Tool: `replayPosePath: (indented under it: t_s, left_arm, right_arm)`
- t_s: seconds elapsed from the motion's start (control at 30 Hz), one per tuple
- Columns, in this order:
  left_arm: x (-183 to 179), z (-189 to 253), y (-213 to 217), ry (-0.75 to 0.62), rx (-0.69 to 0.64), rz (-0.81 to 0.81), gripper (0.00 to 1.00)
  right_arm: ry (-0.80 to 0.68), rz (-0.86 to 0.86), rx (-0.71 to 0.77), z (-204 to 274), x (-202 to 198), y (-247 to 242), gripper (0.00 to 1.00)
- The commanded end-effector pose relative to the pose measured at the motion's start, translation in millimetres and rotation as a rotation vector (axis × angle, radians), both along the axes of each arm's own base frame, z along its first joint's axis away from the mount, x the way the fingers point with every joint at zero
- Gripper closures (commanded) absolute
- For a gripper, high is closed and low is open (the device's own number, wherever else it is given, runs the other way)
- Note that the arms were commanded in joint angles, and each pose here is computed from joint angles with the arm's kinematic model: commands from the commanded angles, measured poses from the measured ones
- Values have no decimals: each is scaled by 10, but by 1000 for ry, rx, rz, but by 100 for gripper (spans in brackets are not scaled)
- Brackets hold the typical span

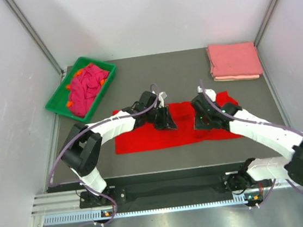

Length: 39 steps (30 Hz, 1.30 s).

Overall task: Fold and stack the t-shirts
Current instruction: Fold the tshirt

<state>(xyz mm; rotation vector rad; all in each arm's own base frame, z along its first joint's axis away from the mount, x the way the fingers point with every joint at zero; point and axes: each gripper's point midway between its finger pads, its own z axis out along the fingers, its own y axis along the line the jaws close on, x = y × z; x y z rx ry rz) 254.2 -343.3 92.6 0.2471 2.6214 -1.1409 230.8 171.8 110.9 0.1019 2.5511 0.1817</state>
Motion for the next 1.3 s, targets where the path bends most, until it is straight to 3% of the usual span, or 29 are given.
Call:
replayPosePath:
  t_s: [0.0,0.27,0.47,0.9,1.27]
  left_arm:
    - [-31,106,-342,-28,-89,35,69]
    - [-313,-45,-883,-30,-73,-2,67]
    - [-324,-145,-1016,-53,-35,4,67]
    - [-250,-174,-1113,-66,-41,29,64]
    - [-282,-277,-1144,-55,-42,27,67]
  right_arm:
    - [-49,-168,-27,118,-5,-482,72]
    - [2,-400,-47,-96,233,-1260,71]
    - [76,-473,-66,-223,153,-1375,72]
    - [124,-601,38,-675,-315,-1452,63]
    - [77,-673,66,-857,-306,-1502,64]
